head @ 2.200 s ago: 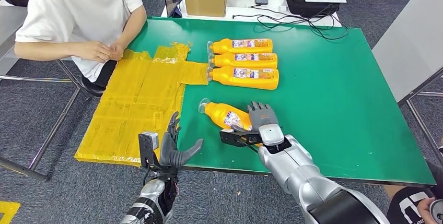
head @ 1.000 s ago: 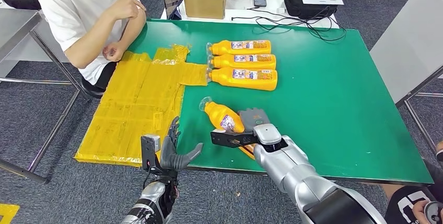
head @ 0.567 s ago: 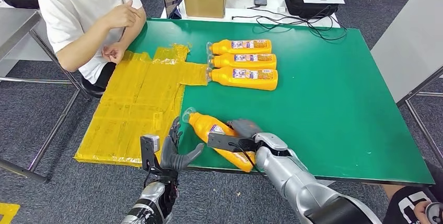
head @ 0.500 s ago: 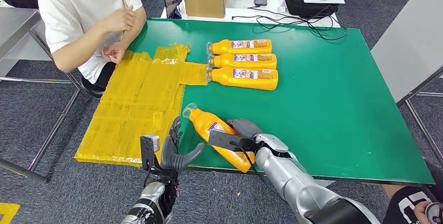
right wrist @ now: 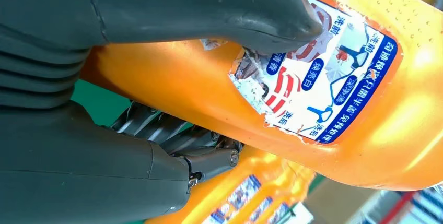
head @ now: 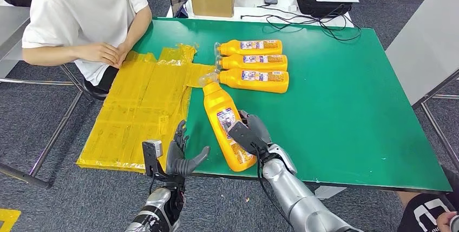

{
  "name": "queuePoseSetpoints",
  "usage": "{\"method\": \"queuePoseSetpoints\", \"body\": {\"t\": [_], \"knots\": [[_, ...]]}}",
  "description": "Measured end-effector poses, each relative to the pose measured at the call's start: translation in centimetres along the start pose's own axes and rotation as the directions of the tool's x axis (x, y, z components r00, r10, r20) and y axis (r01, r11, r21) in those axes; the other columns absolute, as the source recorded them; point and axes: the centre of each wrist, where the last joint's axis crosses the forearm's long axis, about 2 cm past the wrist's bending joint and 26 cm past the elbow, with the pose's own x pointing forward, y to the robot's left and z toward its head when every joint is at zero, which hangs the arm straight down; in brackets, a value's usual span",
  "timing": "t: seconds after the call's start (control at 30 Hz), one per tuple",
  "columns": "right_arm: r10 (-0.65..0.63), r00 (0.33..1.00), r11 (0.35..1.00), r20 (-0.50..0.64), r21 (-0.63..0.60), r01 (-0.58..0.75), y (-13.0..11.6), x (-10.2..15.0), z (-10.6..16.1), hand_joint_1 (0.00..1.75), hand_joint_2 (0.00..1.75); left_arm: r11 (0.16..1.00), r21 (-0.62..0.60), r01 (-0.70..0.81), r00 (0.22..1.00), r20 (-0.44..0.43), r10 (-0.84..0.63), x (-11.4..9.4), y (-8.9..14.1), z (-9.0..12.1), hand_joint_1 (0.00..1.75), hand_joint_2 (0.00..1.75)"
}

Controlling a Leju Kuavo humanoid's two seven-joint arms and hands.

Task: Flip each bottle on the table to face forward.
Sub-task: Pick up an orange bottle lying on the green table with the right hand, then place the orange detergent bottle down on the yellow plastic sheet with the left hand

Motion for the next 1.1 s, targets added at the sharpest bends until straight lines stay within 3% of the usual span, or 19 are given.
{"method": "queuePoseSetpoints", "body": {"t": [0.33, 0.53, 0.77, 0.93, 1.1], "knots": [[-0.03, 0.997, 0.994, 0.068, -0.101, 0.036, 0.6, 0.8, 1.3, 1.75, 1.75, 0.998, -0.023, -0.063, 0.997, 0.039, 0.064, 0.9, -0.4, -0.4, 0.0, 1.75], [0.006, 0.993, 0.996, 0.115, -0.09, 0.004, 1.3, 0.9, 2.3, 1.75, 1.75, 0.968, -0.195, -0.159, 0.982, 0.071, 0.176, 2.2, -1.9, -0.5, 0.0, 1.75], [0.065, 0.981, 0.995, 0.181, -0.084, -0.051, 2.2, 1.1, 3.7, 1.75, 1.75, 0.832, -0.445, -0.33, 0.925, 0.023, 0.379, 4.8, -4.4, 0.5, 0.0, 1.75], [0.167, 0.961, 0.984, 0.222, -0.097, -0.148, 2.2, 1.0, 4.6, 1.75, 1.75, 0.775, -0.533, -0.34, 0.918, -0.01, 0.396, 5.4, -5.3, 0.9, 0.0, 1.75], [0.28, 0.924, 0.96, 0.259, -0.105, -0.261, 2.1, 0.9, 5.3, 1.75, 1.75, 0.774, -0.557, -0.301, 0.938, -0.024, 0.347, 5.1, -5.6, 1.0, 0.0, 1.75]]}}
